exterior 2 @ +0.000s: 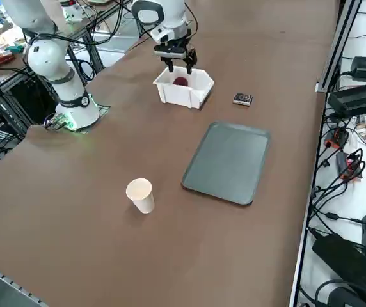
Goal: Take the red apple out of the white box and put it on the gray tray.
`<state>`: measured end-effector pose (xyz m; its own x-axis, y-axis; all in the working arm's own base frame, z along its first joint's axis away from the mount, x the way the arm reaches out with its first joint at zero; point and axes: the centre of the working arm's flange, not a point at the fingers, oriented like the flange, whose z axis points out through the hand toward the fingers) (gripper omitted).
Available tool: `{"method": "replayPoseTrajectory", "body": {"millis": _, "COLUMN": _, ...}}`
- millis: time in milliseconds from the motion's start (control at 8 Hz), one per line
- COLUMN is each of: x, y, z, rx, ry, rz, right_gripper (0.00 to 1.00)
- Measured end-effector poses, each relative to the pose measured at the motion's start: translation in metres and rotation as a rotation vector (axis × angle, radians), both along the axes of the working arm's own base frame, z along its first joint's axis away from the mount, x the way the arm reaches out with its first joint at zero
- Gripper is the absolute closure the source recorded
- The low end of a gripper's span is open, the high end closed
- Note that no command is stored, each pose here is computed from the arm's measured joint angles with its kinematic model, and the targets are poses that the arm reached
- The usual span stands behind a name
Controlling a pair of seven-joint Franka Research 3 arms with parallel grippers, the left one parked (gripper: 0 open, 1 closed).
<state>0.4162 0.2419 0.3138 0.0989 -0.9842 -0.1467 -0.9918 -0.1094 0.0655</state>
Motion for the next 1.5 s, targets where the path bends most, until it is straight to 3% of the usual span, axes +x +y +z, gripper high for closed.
{"method": "replayPoseTrajectory", "body": {"millis": 625, "x": -0.005, "y": 0.008, "z": -0.036, "rx": -0.032, "ry": 0.059, "rz": -0.077, "right_gripper": 0.00}}
{"method": "replayPoseTrajectory", "body": {"millis": 1500, "x": -0.030, "y": 0.037, "z": -0.071, "rx": -0.053, "ry": 0.061, "rz": -0.064, "right_gripper": 0.00}}
